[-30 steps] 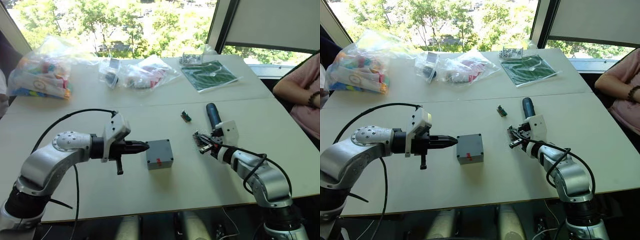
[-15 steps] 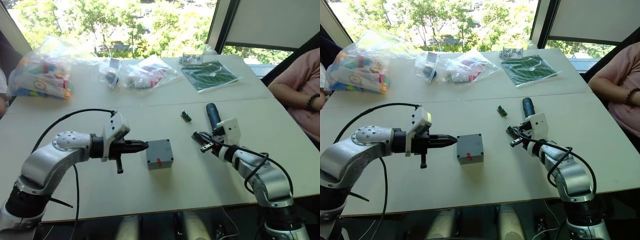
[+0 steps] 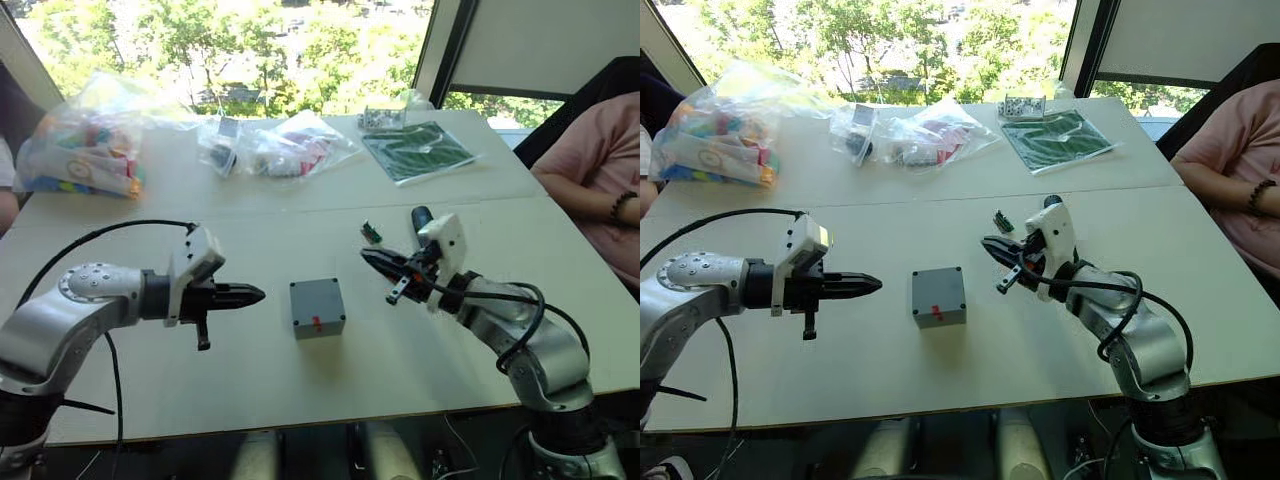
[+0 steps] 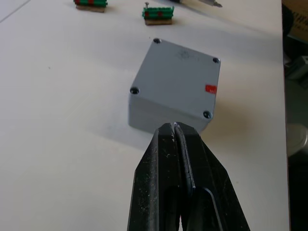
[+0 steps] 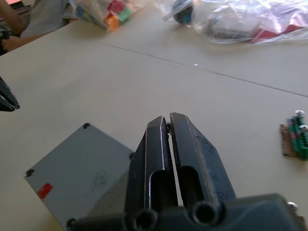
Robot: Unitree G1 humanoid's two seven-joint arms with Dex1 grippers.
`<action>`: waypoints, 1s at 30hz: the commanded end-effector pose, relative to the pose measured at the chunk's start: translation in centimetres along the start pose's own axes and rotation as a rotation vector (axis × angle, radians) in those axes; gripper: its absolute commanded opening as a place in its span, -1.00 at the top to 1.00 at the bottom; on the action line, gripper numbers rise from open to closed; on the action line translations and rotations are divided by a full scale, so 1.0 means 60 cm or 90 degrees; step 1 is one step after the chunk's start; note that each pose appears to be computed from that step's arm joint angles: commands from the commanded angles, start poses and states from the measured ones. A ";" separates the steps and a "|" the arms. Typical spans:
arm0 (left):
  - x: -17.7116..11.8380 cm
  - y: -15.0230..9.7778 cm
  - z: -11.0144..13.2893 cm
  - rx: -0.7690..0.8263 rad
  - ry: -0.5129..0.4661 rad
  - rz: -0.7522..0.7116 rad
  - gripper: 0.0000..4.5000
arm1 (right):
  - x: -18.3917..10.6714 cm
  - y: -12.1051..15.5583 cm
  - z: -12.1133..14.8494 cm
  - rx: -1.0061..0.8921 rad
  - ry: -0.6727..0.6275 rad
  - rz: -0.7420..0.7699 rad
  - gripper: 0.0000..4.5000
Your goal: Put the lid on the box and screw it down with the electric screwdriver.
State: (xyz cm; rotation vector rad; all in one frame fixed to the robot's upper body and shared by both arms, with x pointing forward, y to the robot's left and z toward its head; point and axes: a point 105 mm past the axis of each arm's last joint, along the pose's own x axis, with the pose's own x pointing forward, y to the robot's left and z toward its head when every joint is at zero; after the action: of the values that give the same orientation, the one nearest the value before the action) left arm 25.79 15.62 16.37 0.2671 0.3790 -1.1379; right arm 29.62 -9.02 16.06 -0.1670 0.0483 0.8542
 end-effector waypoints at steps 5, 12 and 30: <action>0.000 -0.008 0.004 0.006 -0.025 0.025 1.00 | 0.018 0.033 -0.013 0.005 -0.005 0.035 0.98; 0.009 -0.016 0.005 0.009 -0.028 0.022 1.00 | 0.025 0.041 -0.018 0.005 -0.006 0.045 0.98; 0.021 -0.018 0.009 0.018 -0.022 0.012 1.00 | 0.032 0.044 -0.033 0.008 0.011 0.040 0.98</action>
State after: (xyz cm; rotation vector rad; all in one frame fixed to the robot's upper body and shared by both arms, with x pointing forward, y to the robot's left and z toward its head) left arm 25.48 14.35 15.63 0.2505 0.3658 -1.1159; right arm 29.26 -6.61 13.03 -0.1535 0.1083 0.8971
